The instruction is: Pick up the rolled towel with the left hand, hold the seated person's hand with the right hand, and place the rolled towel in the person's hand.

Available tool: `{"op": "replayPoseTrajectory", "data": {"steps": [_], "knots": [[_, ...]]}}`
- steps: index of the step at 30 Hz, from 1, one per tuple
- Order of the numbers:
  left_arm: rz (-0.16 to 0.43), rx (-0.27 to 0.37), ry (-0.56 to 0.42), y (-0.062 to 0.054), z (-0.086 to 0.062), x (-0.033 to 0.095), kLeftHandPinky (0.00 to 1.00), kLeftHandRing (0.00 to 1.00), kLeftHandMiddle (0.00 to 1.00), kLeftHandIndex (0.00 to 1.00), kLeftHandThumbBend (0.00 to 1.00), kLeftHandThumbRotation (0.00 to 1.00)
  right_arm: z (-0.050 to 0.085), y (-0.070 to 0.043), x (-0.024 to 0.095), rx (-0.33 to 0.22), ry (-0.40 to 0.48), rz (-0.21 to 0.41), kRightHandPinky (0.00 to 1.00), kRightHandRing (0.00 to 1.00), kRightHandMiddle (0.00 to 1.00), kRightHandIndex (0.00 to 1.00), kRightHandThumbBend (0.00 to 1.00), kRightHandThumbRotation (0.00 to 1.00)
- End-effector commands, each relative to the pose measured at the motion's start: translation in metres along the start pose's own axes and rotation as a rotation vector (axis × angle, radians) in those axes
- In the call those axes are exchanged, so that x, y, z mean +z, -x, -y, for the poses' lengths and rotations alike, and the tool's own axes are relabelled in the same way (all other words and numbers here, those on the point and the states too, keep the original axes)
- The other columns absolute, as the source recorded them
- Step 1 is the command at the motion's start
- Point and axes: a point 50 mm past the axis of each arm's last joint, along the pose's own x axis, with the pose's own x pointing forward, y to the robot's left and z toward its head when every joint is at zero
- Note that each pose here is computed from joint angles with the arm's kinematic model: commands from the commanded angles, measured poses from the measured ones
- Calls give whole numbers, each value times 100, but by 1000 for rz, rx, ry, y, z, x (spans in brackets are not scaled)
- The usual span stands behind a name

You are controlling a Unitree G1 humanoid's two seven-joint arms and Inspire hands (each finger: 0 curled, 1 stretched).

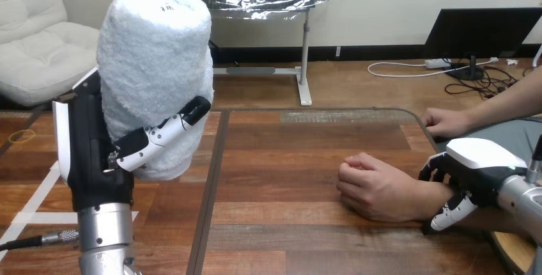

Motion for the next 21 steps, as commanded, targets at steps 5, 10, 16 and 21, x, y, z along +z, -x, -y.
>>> {"op": "replayPoseTrajectory", "data": {"steps": [5,10,16,21], "knots": [[135,5,33,-20,4,20,19,25,31,37,56,0,-18,-3,10,81,7,20,54,74,77,77,95,26],[133,10,31,-20,4,20,19,25,31,37,57,0,-17,-3,10,86,3,21,55,75,78,78,97,26],[135,10,33,-20,4,19,19,25,31,37,57,0,-16,-2,11,86,10,27,54,76,79,79,99,26],[135,11,32,-20,3,19,19,25,31,37,57,0,-16,-2,11,93,8,25,55,77,81,81,100,26]]}}
